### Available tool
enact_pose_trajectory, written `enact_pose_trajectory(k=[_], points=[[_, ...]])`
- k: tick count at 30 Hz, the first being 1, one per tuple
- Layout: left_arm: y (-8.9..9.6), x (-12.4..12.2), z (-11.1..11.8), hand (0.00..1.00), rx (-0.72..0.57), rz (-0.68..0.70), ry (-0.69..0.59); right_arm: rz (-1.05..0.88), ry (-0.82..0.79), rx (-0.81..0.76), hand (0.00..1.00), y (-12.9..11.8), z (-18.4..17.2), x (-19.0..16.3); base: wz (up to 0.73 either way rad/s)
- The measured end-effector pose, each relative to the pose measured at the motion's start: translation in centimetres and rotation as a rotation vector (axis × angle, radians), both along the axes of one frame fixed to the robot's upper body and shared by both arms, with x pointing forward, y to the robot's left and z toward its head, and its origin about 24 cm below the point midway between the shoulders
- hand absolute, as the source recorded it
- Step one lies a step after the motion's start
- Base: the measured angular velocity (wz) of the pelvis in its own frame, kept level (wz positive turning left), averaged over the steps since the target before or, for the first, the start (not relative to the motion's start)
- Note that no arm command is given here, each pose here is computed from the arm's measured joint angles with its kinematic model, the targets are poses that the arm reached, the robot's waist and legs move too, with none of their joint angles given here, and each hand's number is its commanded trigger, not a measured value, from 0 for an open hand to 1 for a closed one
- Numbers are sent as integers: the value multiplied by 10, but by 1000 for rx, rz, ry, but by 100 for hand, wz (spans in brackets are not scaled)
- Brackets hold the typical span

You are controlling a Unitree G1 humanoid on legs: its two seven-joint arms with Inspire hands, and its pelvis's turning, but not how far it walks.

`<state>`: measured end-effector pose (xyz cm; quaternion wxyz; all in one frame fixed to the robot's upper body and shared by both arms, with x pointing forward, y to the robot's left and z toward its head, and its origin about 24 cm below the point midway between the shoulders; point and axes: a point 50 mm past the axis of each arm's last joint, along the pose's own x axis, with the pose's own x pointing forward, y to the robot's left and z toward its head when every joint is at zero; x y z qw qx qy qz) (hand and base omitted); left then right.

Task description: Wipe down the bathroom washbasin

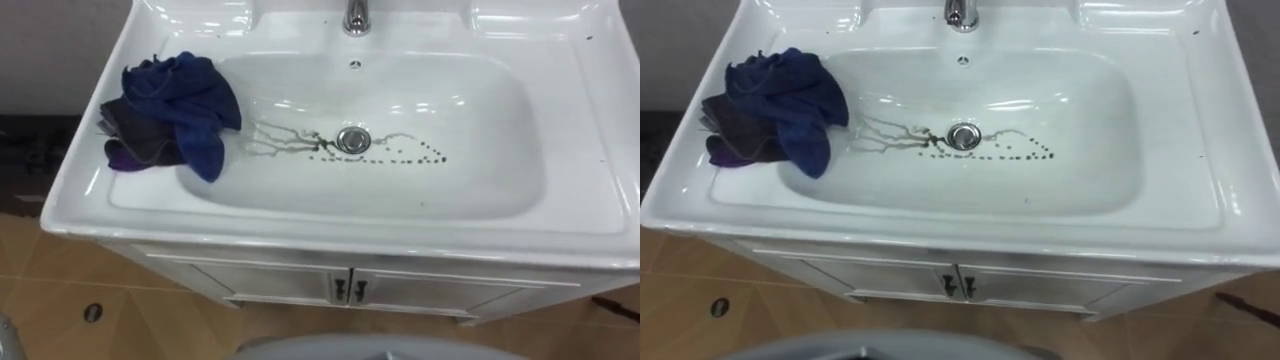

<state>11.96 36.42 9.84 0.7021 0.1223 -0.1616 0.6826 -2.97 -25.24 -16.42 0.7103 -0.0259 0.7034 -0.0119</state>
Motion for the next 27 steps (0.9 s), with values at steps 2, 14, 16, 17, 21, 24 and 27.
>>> enact_pose_trajectory(k=[2,14,16,17,21,24,27], points=[[-6,7,-2,0,11,-55,30,5,-2,5,0,0,0,1,-8],[-51,47,-15,0,158,-379,251,10,0,42,0,4,-2,7,-12],[-57,51,-16,0,179,-421,278,7,5,51,0,5,-2,7,-9],[-58,52,-17,0,180,-431,282,6,9,54,0,5,-2,7,-10],[-67,57,-21,0,167,-495,297,6,13,65,0,6,-3,8,-11],[-75,61,-25,0,157,-551,314,7,13,66,0,6,-3,8,-5],[-78,63,-34,0,138,-590,356,27,7,65,0,6,-3,13,-10]])
